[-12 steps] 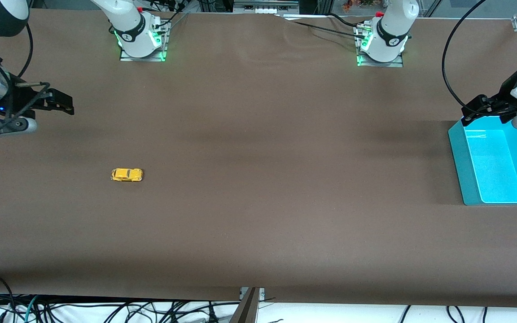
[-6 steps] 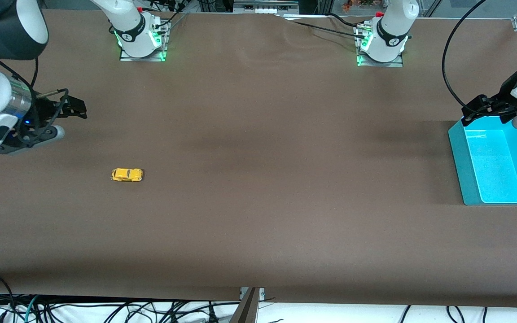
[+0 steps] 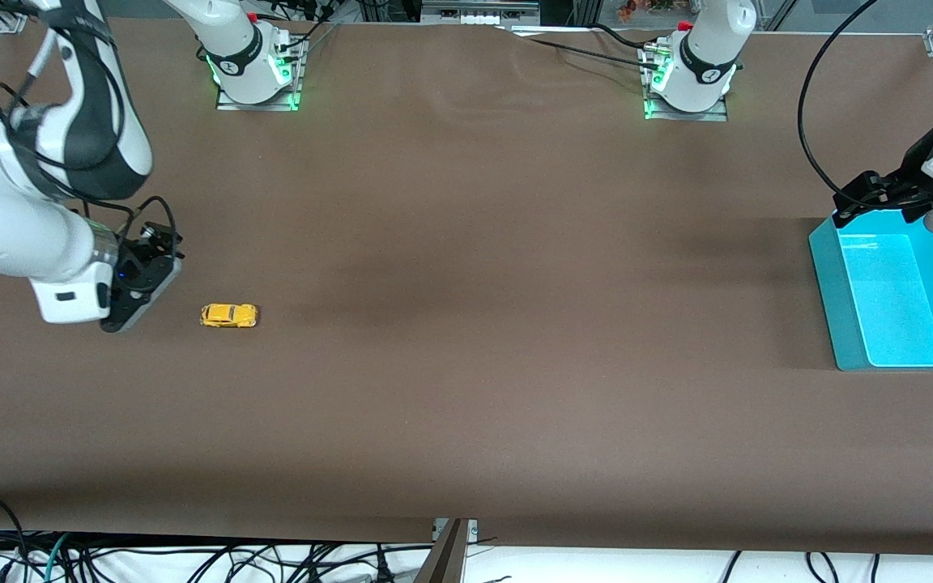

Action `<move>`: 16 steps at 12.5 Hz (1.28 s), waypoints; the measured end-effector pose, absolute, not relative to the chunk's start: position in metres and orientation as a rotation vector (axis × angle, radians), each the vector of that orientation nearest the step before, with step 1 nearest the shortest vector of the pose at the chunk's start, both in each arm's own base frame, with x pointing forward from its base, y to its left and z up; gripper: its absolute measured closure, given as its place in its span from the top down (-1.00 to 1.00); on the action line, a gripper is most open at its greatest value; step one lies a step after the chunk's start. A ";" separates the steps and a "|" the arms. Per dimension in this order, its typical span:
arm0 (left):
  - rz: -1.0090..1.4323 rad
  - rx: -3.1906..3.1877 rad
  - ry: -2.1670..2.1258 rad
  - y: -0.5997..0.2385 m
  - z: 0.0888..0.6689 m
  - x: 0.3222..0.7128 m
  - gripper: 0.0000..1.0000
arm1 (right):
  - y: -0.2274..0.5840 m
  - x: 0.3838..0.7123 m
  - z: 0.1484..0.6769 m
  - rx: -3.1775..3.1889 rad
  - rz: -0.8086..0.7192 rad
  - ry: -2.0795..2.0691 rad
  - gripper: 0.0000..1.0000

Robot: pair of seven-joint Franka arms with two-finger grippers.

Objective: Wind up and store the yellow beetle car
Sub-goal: 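Move the right gripper over the yellow beetle car, then lower the right gripper onto the car and press it down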

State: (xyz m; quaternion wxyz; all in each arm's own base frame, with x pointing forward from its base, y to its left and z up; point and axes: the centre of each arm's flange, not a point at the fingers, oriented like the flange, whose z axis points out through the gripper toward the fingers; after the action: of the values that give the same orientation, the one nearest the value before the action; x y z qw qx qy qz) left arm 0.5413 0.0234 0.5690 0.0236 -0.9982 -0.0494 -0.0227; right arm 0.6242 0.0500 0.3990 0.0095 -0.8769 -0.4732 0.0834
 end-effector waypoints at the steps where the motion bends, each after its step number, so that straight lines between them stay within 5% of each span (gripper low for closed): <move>1: -0.070 -3.090 -0.153 0.023 0.569 0.541 1.00 | 0.050 0.620 0.377 -2.692 0.241 -1.562 1.00; 6: -0.070 -3.090 -0.154 0.024 0.569 0.541 1.00 | 0.047 0.589 0.286 -2.449 0.120 -1.956 1.00; 16: -0.070 -3.090 -0.154 0.024 0.569 0.541 1.00 | 0.042 0.596 0.204 -2.248 0.010 -2.236 0.97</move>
State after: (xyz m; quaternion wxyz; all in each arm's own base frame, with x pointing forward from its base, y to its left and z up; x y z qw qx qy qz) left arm 0.5413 0.0236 0.5689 0.0236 -0.9982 -0.0496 -0.0226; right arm 0.5960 0.0422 0.2044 -0.0143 -0.7089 -0.7051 0.0031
